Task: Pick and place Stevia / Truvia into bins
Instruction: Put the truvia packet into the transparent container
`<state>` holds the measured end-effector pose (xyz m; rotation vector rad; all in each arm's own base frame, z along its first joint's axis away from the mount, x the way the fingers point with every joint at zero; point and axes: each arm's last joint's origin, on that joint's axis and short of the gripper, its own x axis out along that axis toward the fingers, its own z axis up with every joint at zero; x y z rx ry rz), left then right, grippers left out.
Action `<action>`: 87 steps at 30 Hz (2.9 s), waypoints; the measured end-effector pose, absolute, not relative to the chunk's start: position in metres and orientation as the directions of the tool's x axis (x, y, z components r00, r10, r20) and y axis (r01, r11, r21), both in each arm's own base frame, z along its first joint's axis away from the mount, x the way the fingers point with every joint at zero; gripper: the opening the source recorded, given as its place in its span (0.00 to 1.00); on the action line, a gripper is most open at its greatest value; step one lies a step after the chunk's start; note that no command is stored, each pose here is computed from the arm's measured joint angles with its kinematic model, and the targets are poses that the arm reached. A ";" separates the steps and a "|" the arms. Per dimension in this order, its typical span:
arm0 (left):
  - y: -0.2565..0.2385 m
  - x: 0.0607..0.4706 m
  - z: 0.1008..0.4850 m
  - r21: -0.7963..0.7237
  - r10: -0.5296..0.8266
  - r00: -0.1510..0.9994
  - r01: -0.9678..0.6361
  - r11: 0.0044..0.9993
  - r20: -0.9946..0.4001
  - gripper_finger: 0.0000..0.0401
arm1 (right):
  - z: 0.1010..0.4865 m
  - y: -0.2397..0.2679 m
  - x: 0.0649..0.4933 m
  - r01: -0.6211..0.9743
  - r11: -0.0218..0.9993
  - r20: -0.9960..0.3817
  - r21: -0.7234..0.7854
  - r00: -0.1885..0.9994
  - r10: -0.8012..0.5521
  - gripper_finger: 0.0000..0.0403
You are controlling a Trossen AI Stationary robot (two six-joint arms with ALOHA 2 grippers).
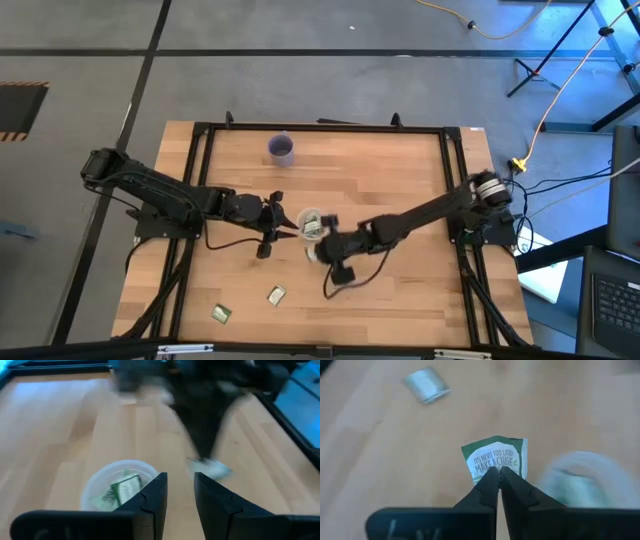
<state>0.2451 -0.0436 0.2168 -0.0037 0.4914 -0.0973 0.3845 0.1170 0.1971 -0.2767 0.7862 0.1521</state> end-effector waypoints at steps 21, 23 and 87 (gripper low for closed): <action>-0.099 0.230 0.213 -0.063 -0.357 0.796 0.375 0.925 -0.489 0.24 | 0.166 0.037 0.401 -0.064 0.979 -0.789 -0.193 0.603 -0.116 0.04; -0.103 0.229 0.210 -0.053 -0.348 0.794 0.373 0.926 -0.499 0.25 | 0.164 0.038 0.401 -0.072 0.981 -0.791 -0.179 0.604 -0.100 0.04; -0.153 0.236 0.100 -0.123 -0.285 0.534 0.318 0.940 -0.796 0.16 | 0.231 0.066 0.366 0.171 0.931 -0.674 -0.322 0.650 -0.352 0.29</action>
